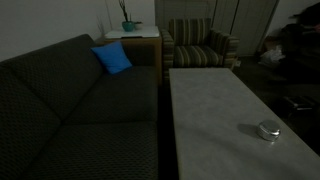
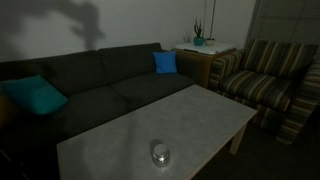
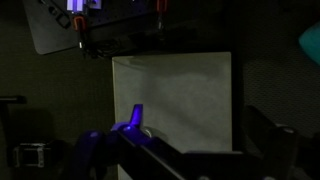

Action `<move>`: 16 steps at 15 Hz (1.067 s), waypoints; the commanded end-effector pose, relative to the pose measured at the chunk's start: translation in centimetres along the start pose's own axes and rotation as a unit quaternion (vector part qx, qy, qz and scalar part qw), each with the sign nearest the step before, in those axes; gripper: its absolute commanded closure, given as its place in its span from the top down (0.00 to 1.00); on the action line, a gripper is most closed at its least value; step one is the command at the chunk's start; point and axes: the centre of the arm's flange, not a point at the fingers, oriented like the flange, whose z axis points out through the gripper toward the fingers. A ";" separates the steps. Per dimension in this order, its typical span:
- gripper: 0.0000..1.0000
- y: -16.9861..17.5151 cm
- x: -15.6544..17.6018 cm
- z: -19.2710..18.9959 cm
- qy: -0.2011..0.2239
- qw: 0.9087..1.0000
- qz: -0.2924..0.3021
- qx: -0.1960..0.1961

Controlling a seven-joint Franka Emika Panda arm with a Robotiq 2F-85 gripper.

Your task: Remove the lid of the silver object and place it on the table

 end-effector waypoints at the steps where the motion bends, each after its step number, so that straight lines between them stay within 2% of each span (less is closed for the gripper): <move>1: 1.00 0.1 1.5 0.1 -0.007 1.000 -0.008 -0.022; 7: 1.00 1.5 6.9 1.7 -0.043 0.998 -0.029 -0.026; 9: 1.00 1.9 9.3 2.7 -0.067 0.997 -0.045 -0.019; 11: 1.00 2.2 11.1 4.0 -0.105 0.991 -0.078 -0.017; 12: 1.00 2.2 8.5 4.1 -0.067 0.996 -0.051 -0.017; 14: 1.00 2.3 10.1 5.2 -0.091 0.994 -0.067 -0.017; 16: 1.00 2.2 10.7 5.5 -0.096 0.993 -0.070 -0.018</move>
